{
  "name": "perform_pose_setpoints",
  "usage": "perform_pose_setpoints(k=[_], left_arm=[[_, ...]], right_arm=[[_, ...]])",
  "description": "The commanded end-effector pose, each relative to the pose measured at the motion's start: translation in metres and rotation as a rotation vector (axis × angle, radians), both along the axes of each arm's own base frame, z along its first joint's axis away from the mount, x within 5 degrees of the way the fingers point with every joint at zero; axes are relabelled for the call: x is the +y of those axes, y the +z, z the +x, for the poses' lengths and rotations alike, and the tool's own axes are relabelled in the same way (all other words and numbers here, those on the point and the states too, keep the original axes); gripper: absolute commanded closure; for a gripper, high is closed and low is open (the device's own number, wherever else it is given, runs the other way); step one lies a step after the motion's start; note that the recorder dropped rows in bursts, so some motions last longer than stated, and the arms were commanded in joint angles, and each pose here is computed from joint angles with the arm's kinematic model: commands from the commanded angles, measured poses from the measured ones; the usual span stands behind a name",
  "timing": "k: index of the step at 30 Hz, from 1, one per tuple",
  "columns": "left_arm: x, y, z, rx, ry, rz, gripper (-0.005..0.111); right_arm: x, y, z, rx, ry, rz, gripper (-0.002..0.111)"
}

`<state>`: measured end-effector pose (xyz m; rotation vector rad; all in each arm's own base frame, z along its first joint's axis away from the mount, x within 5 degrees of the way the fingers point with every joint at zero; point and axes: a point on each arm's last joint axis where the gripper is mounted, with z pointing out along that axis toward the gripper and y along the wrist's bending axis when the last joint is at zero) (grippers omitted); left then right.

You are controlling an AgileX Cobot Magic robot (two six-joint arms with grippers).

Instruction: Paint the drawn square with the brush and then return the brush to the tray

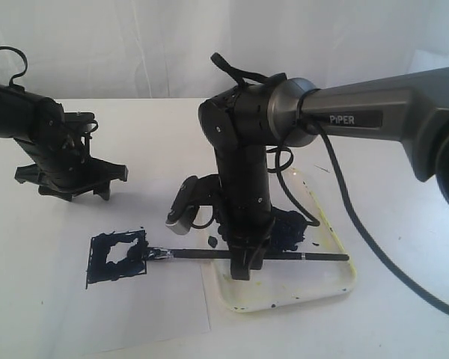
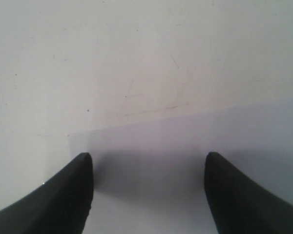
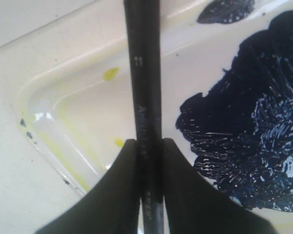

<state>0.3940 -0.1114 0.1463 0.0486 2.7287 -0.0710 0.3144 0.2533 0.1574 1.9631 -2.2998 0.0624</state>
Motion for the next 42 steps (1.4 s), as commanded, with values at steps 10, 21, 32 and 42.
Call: perform_pose_setpoints(k=[10,21,32,42], left_arm=[[0.001,-0.009,-0.006,0.066,0.002,0.026,0.038],[0.001,-0.009,-0.006,0.068,0.002,0.027,0.038],[0.001,-0.009,-0.006,0.068,0.002,0.027,0.038],[0.001,-0.009,-0.006,0.066,0.002,0.026,0.038]], right_arm=[[-0.002,0.0,-0.001,0.022,0.158,-0.001,0.108],[-0.003,0.002,0.002,-0.017,0.063,-0.028,0.108],[0.0,0.006,0.014,-0.124,0.09,-0.017,0.108],[0.007,0.015,0.019,-0.142,0.09,0.032,0.108]])
